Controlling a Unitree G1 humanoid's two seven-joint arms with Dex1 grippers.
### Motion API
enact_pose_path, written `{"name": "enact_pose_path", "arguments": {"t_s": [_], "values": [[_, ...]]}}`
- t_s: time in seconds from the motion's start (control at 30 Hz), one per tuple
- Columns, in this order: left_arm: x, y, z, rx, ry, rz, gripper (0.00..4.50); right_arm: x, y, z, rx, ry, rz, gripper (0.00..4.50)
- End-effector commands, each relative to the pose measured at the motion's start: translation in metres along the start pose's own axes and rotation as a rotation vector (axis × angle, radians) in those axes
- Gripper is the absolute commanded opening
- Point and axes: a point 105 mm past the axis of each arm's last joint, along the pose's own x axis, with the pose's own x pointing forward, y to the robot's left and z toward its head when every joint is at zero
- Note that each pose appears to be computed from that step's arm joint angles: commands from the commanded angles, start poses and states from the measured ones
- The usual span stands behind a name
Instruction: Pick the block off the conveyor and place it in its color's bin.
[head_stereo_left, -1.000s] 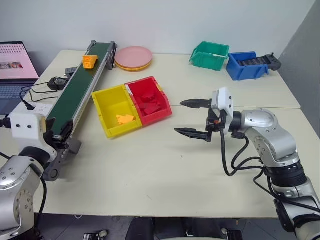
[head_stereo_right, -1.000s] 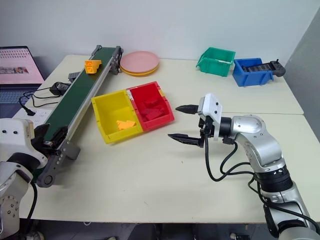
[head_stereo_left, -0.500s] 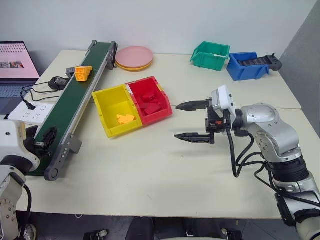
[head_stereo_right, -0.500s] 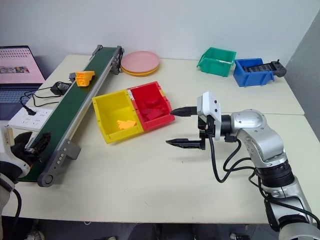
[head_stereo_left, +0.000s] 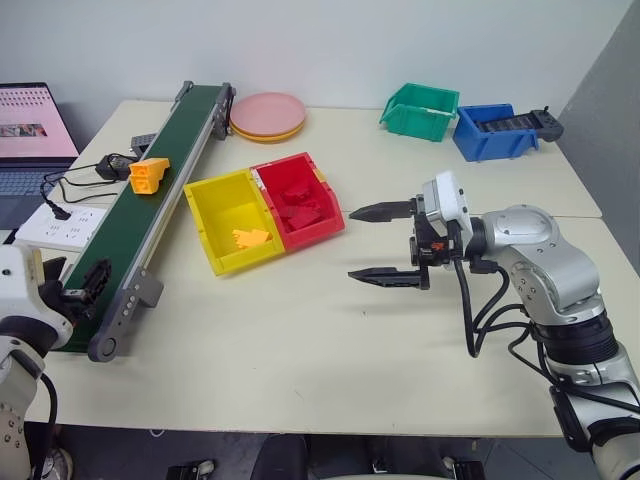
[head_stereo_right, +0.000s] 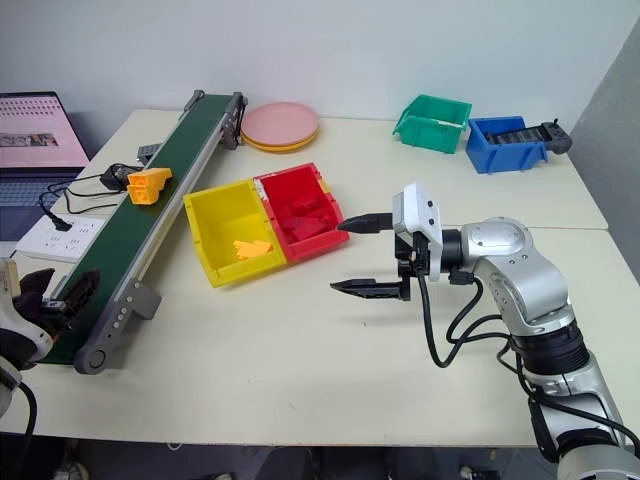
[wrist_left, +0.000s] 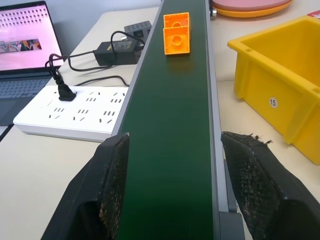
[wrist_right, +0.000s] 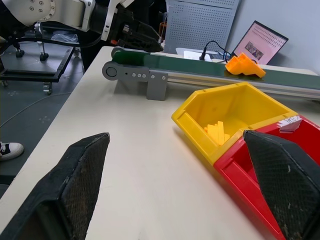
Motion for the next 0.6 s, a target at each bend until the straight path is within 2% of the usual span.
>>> {"name": "enact_pose_path", "arguments": {"t_s": [0.03, 0.43, 0.6], "values": [[-0.002, 0.004, 0.005, 0.016, 0.005, -0.002, 3.01, 0.000, 0.004, 0.013, -0.056, -0.005, 0.028, 4.50], [-0.004, 0.010, -0.008, 0.003, 0.095, 0.002, 3.01, 0.003, 0.009, 0.011, -0.050, 0.015, 0.056, 4.50], [-0.003, 0.011, -0.004, -0.004, 0.089, -0.018, 3.01, 0.004, 0.014, 0.013, -0.034, 0.010, 0.092, 4.50]]}}
